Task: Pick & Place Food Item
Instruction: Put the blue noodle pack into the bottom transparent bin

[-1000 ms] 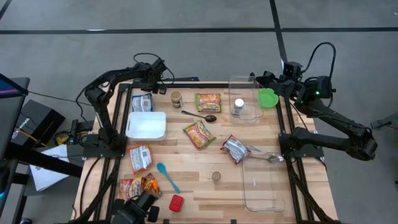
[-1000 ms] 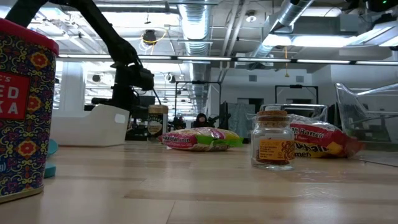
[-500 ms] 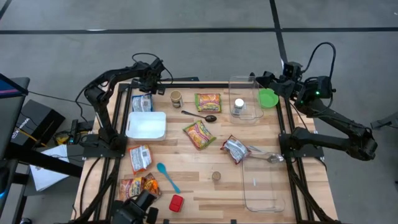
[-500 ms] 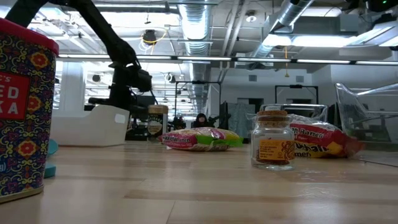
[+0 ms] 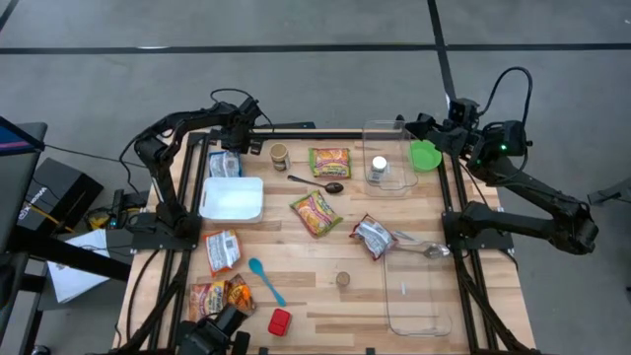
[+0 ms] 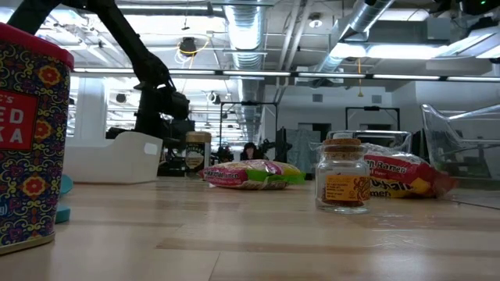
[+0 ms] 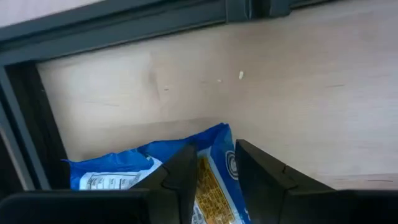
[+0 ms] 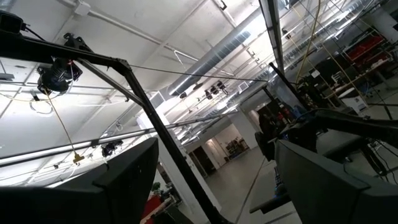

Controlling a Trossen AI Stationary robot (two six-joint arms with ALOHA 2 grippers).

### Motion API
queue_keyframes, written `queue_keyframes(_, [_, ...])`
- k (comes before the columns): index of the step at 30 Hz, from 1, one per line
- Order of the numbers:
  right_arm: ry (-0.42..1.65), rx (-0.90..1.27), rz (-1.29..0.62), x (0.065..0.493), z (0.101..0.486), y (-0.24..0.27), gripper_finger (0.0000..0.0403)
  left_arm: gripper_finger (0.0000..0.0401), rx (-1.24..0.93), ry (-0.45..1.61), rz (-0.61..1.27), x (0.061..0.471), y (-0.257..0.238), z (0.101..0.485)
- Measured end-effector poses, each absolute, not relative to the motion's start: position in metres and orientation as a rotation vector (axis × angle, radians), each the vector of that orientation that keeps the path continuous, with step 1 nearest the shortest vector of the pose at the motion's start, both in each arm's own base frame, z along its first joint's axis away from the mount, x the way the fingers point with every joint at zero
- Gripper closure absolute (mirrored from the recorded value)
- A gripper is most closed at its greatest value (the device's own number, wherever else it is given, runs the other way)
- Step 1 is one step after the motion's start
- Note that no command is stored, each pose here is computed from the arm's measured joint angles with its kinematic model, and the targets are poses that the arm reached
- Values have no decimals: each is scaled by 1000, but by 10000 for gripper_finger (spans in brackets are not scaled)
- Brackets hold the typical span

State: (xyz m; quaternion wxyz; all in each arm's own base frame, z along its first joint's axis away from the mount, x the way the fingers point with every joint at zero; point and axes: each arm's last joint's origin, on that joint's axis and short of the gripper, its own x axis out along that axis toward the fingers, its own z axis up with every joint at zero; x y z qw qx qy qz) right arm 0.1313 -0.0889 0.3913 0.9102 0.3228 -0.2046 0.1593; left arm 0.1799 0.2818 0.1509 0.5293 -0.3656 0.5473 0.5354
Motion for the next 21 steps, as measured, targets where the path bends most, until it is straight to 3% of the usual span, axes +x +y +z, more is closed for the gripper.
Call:
queue_keyframes(10, [-420,668,328,131,391,-89,88,310,-864,1270,1284,181,284,149])
queue_keyframes(18, [-420,668,329,132,391,-89,88,389,-858,1269,1280,182,284,149])
queue_keyframes(21, [-420,668,329,131,391,-89,88,396,-857,1271,1278,181,284,149])
